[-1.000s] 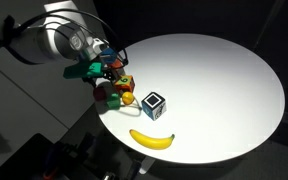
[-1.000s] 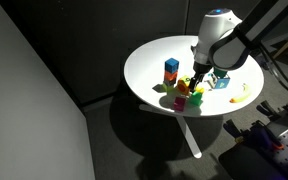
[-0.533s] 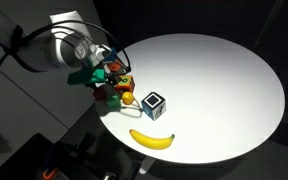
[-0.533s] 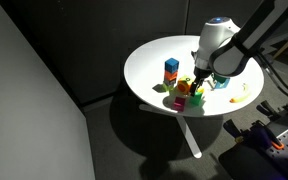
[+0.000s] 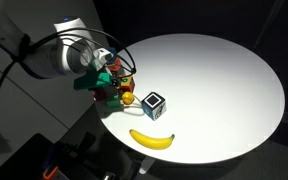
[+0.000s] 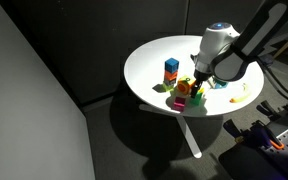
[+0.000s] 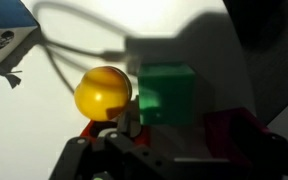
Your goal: Pick up the green block and place it on top of the block with a number on it
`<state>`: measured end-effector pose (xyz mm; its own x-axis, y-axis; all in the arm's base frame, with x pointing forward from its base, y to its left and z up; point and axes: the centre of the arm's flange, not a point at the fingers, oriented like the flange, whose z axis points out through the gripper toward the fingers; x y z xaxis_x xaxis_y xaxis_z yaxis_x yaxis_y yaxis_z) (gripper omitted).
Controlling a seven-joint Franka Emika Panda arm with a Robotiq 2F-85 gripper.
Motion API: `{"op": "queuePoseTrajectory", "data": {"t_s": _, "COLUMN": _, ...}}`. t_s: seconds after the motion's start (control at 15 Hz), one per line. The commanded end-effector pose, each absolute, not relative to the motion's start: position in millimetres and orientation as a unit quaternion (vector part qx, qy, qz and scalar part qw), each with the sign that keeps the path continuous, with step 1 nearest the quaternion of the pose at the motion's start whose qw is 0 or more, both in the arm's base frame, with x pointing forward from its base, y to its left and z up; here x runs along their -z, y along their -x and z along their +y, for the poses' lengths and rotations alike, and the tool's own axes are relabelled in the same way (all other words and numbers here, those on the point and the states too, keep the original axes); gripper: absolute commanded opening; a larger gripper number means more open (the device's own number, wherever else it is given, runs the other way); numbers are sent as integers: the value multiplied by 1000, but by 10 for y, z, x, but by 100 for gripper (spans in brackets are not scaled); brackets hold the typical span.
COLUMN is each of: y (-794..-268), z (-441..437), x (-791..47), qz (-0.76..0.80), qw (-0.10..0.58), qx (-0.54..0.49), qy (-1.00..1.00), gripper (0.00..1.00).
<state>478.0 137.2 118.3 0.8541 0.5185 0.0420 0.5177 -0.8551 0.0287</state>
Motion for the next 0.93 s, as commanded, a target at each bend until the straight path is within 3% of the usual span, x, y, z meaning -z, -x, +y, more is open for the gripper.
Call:
{"op": "queuePoseTrajectory", "data": {"t_s": 0.0, "y": -4822, "z": 1370, "x": -1123, "qz": 293, "qw": 9, "qx": -36, "qy": -955, "gripper": 100}}
{"op": "queuePoseTrajectory", "data": {"t_s": 0.87, "y": -4775, "z": 1321, "x": -943, "qz": 294, "qw": 0, "qx": -41, "qy": -955, "gripper": 100}}
